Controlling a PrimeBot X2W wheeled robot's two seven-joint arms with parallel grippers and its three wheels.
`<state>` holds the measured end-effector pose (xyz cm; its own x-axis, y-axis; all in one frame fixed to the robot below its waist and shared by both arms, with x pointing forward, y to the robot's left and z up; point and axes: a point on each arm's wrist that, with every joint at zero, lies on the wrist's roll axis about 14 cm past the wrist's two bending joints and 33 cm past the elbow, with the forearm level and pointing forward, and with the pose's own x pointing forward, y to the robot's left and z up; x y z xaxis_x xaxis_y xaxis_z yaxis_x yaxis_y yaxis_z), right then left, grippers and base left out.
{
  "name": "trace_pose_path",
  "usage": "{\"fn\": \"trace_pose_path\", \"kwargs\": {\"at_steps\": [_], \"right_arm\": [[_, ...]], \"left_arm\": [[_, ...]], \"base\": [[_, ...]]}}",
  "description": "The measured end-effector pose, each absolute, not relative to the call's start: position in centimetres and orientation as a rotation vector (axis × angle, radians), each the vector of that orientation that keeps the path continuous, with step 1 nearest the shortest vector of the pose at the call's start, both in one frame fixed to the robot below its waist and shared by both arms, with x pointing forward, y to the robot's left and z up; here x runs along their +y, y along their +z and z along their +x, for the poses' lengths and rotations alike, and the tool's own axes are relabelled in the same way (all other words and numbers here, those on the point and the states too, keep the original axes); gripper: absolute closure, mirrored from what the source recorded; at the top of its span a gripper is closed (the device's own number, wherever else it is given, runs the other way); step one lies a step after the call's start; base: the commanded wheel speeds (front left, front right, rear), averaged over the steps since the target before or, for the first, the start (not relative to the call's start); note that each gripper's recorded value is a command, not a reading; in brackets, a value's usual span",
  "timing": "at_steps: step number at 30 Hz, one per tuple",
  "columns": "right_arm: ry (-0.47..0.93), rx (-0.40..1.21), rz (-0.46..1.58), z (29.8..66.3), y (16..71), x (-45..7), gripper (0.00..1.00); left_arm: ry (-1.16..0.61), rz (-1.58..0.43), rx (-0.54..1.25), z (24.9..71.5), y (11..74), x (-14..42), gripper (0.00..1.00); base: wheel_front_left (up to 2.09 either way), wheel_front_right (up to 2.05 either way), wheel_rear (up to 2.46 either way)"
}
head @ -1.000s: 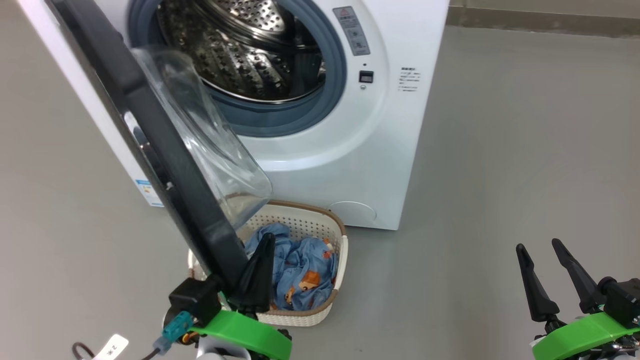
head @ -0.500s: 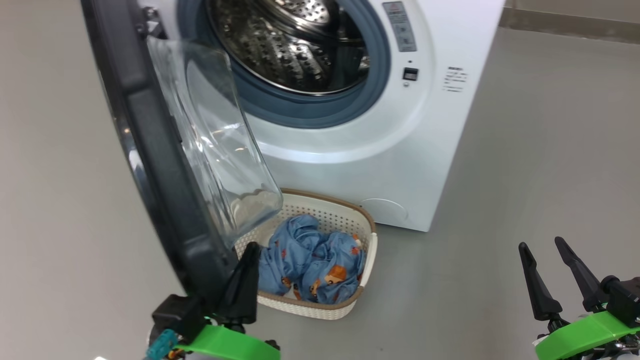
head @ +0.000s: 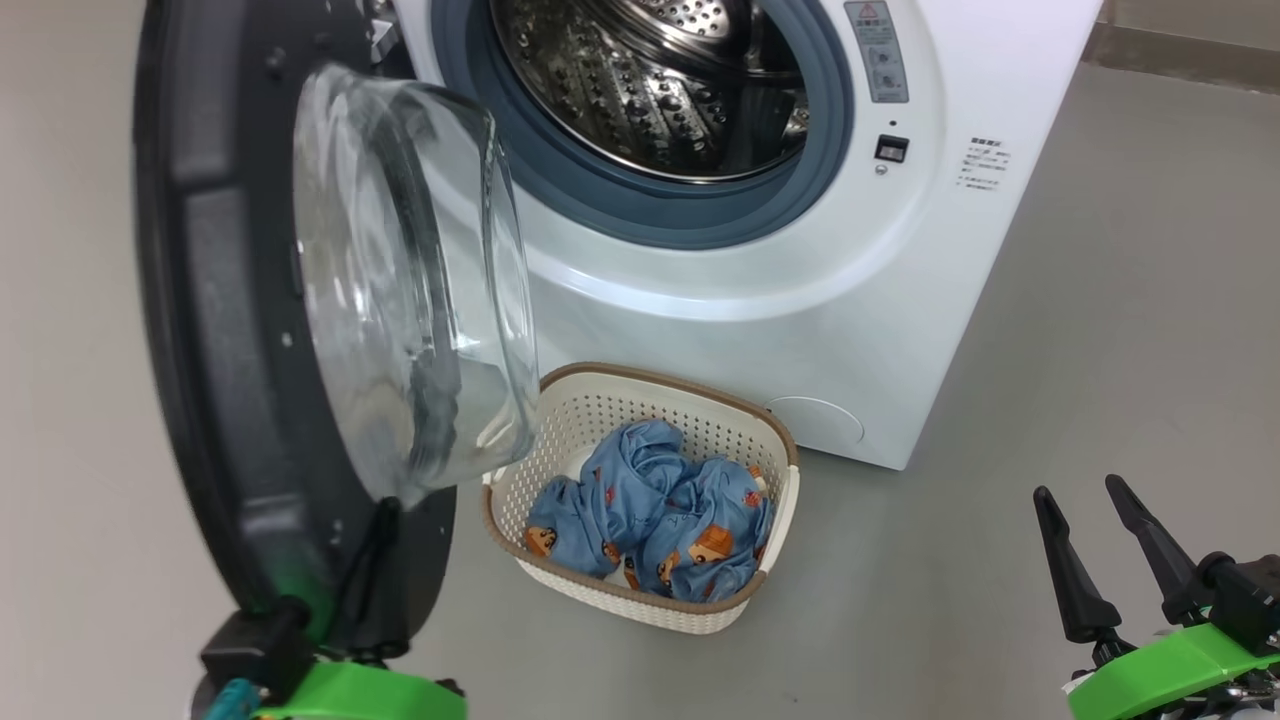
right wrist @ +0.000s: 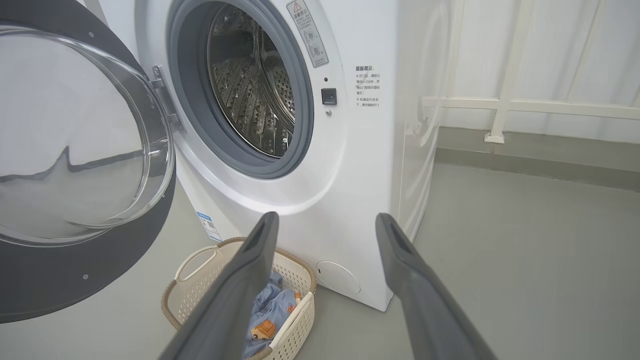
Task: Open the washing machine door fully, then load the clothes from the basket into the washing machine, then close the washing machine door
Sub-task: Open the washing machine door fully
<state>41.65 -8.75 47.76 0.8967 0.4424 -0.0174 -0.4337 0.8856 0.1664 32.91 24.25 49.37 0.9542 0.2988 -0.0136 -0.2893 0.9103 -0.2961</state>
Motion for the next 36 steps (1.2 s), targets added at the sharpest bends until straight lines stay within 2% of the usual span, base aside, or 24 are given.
{"fn": "trace_pose_path", "kwargs": {"at_steps": [17,36], "right_arm": [[0.486,0.088,0.147,42.4,46.4,-8.2,0.00],[0.511,0.132,0.132,44.1,44.3,-8.1,0.00]], "left_arm": [[0.519,-0.222,-0.011,30.7,48.7,31.7,1.00],[0.734,-0.143,-0.011,30.5,49.3,39.9,1.00]], "base": [[0.00,0.00,0.00],[0.00,0.00,0.00]]}}
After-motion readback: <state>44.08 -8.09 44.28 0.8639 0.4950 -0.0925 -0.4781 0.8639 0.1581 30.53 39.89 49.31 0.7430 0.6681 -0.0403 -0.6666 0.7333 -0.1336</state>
